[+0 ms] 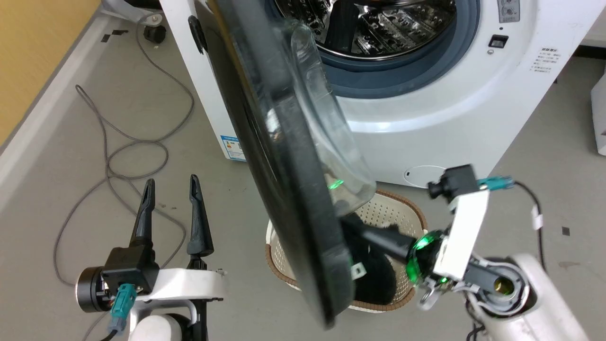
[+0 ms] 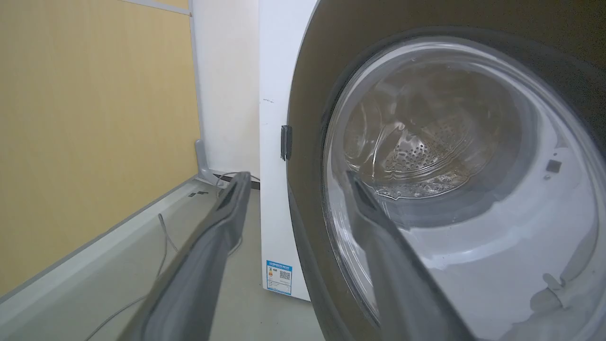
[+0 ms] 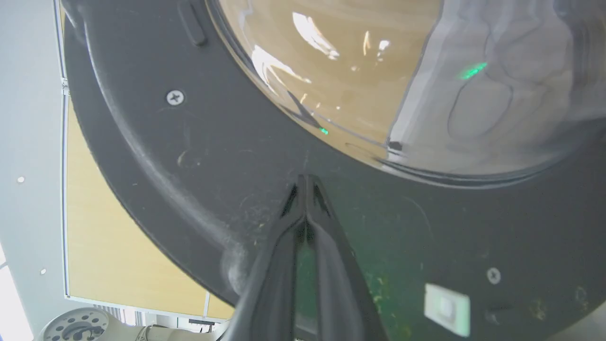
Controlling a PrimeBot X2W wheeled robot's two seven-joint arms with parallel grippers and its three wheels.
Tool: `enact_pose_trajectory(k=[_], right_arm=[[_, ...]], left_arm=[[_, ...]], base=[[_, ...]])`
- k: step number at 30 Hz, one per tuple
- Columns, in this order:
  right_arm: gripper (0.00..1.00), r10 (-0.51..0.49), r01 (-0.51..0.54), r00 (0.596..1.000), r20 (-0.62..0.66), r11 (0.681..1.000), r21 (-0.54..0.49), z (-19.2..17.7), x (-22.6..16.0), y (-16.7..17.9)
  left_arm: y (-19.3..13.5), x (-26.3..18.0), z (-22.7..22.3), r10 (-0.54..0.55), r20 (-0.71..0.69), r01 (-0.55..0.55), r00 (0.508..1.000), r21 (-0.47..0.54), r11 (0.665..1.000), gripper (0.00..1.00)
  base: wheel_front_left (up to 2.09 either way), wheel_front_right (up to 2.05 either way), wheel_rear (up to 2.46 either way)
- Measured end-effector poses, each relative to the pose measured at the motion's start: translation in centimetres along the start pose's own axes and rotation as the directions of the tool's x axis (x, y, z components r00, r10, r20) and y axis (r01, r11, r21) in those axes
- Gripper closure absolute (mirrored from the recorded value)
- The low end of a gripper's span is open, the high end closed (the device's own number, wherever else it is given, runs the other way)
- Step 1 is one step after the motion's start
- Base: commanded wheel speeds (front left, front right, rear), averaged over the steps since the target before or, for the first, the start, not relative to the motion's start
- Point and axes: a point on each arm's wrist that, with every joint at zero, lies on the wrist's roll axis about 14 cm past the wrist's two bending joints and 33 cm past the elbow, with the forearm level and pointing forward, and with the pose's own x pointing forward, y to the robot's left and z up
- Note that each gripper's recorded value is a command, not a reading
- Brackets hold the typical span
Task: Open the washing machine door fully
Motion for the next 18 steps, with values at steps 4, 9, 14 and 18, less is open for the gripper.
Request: enact_pose_trajectory(k=[4,9,14,18], right_arm=[[1.0,0.022,-0.021,0.999,-0.038,1.0,0.018,-1.9,0.6,0.4],[1.0,0.033,-0.03,0.996,-0.078,0.999,0.043,-4.1,0.8,0.6],[1.0,0.033,-0.028,0.996,-0.083,0.998,0.058,-5.6,0.6,0.8],[1.0,0.027,-0.029,0.999,0.036,0.998,0.048,-4.1,-0.3,1.3]], left_arm=[[0.3,-0.4,-0.1,0.008,-0.006,-0.008,1.0,0.003,1.0,0.0],[0.7,-0.7,0.2,0.016,-0.002,-0.016,1.0,0.004,1.0,0.0],[0.8,-1.4,0.3,0.017,-0.002,-0.017,1.0,0.005,1.0,0.0],[1.0,-2.2,0.4,0.018,-0.003,-0.018,1.0,0.006,1.0,0.0]], base=[[0.0,0.0,0.0],[0.0,0.0,0.0],[0.0,0.0,0.0],[0.0,0.0,0.0]])
